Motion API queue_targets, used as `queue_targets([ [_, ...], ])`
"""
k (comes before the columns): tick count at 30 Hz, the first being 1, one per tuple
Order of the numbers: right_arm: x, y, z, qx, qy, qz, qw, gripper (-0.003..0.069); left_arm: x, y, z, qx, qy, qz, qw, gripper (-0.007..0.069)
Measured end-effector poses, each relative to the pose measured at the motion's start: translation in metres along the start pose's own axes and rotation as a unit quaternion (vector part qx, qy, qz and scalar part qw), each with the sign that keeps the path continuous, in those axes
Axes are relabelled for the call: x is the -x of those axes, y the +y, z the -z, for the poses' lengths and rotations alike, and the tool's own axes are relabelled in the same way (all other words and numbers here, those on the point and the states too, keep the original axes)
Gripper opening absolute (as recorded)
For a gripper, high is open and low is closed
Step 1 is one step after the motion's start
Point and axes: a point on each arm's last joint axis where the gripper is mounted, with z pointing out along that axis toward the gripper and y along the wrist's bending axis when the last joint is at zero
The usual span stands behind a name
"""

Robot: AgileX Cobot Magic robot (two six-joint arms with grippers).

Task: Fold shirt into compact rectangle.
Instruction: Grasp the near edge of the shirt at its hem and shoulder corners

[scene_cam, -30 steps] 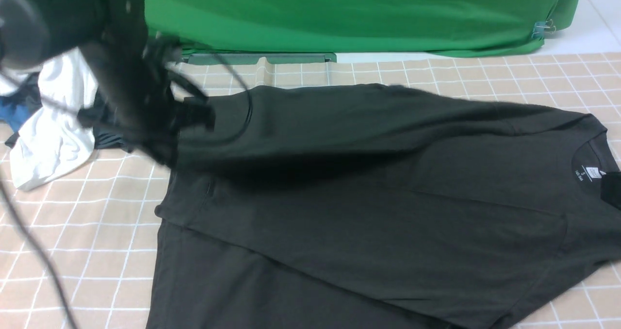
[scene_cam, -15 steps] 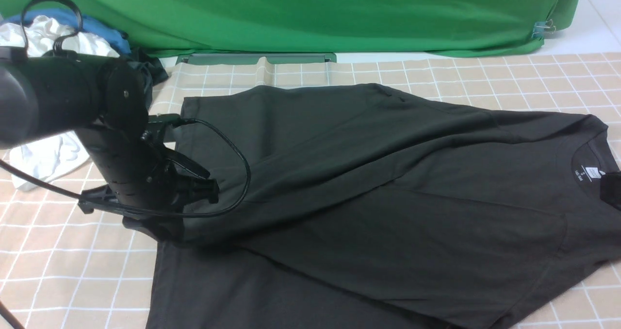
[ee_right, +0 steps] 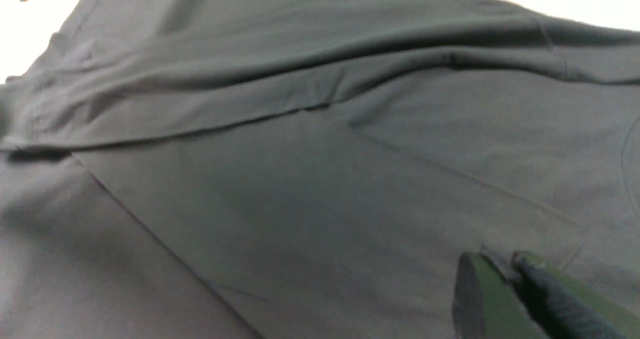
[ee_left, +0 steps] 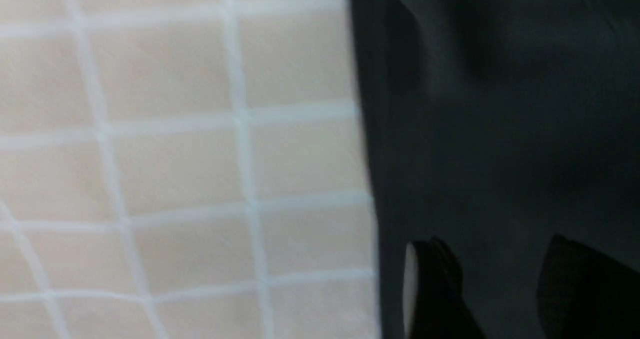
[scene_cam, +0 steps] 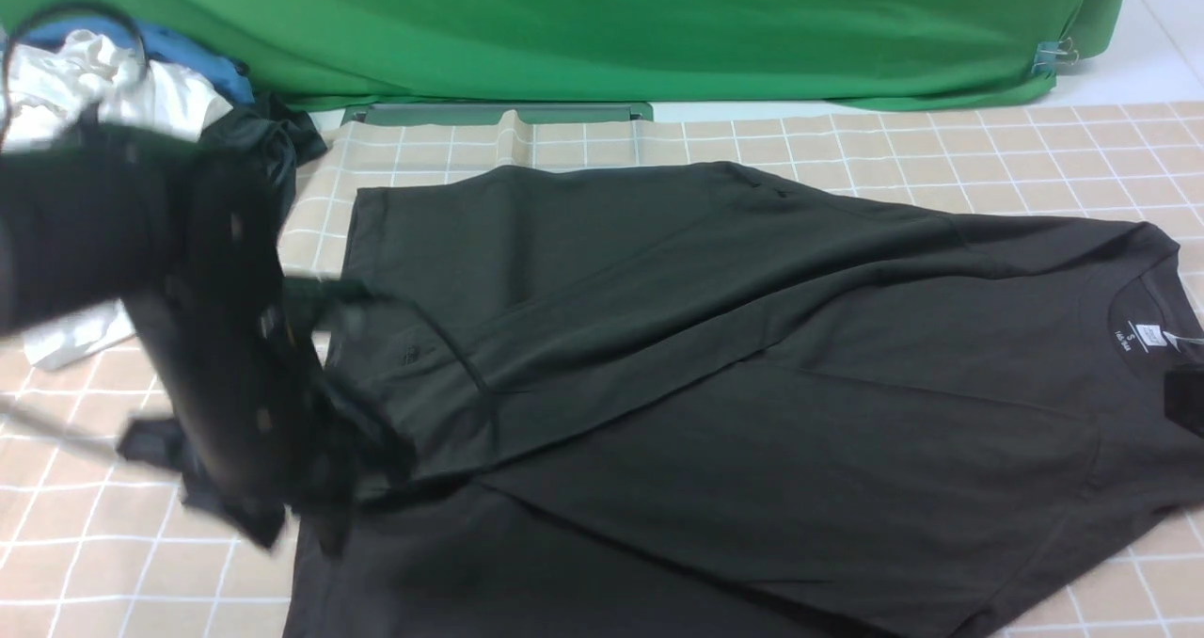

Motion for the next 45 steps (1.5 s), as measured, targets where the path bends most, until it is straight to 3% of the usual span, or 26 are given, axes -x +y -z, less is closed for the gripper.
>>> queue_targets([
  [4, -0.002, 0.000, -0.009, -0.005, 0.027, 0.000, 1.000, 0.0106, -0.037, -0.023, -0.010, -0.021, -0.007, -0.024, 0.999, 0.0181],
  [7, -0.003, 0.000, -0.013, -0.008, 0.041, 0.000, 0.999, 0.0106, -0.051, -0.027, -0.019, -0.018, 0.000, -0.017, 1.000, 0.0188],
  [12, -0.003, 0.000, -0.014, -0.009, 0.046, 0.000, 0.999, 0.0106, -0.068, -0.020, -0.038, 0.002, 0.031, 0.018, 0.999, 0.0311],
  [14, -0.003, 0.000, -0.014, -0.009, 0.046, 0.000, 0.999, 0.0106, -0.076, -0.016, -0.046, 0.012, 0.043, 0.044, 0.998, 0.0412],
  [18, -0.003, 0.000, -0.014, -0.009, 0.046, 0.000, 0.999, 0.0108, -0.082, -0.012, -0.055, 0.015, 0.042, 0.066, 0.997, 0.0536],
  [20, -0.003, 0.000, -0.014, -0.008, 0.043, 0.000, 0.999, 0.0110, -0.084, -0.011, -0.058, 0.014, 0.039, 0.071, 0.997, 0.0576],
  [23, -0.002, 0.000, -0.014, -0.008, 0.039, 0.000, 0.999, 0.0111, -0.086, -0.010, -0.060, 0.011, 0.035, 0.087, 0.996, 0.0578],
  [27, -0.001, 0.000, -0.014, -0.007, 0.035, 0.000, 0.999, 0.0111, -0.088, -0.010, -0.063, 0.000, 0.023, 0.101, 0.995, 0.0481],
  [29, -0.001, 0.000, -0.014, -0.007, 0.035, 0.000, 0.999, 0.0111, -0.088, -0.011, -0.063, -0.007, 0.021, 0.105, 0.994, 0.0370],
  [32, -0.003, 0.000, -0.014, -0.009, 0.047, 0.000, 0.999, 0.0111, -0.088, -0.012, -0.063, -0.011, 0.017, 0.090, 0.996, 0.0132],
  [34, -0.006, -0.001, -0.015, -0.015, 0.076, 0.000, 0.997, 0.0111, -0.088, -0.013, -0.061, -0.016, 0.010, 0.084, 0.996, 0.0055],
  [40, -0.005, -0.001, -0.025, -0.041, 0.209, 0.006, 0.977, 0.0101, -0.099, -0.003, -0.045, 0.001, -0.015, 0.051, 0.999, 0.0036],
  [45, -0.008, -0.001, -0.045, -0.058, 0.305, 0.013, 0.950, 0.0036, -0.114, 0.008, -0.022, 0.008, -0.057, 0.058, 0.997, 0.0036],
])
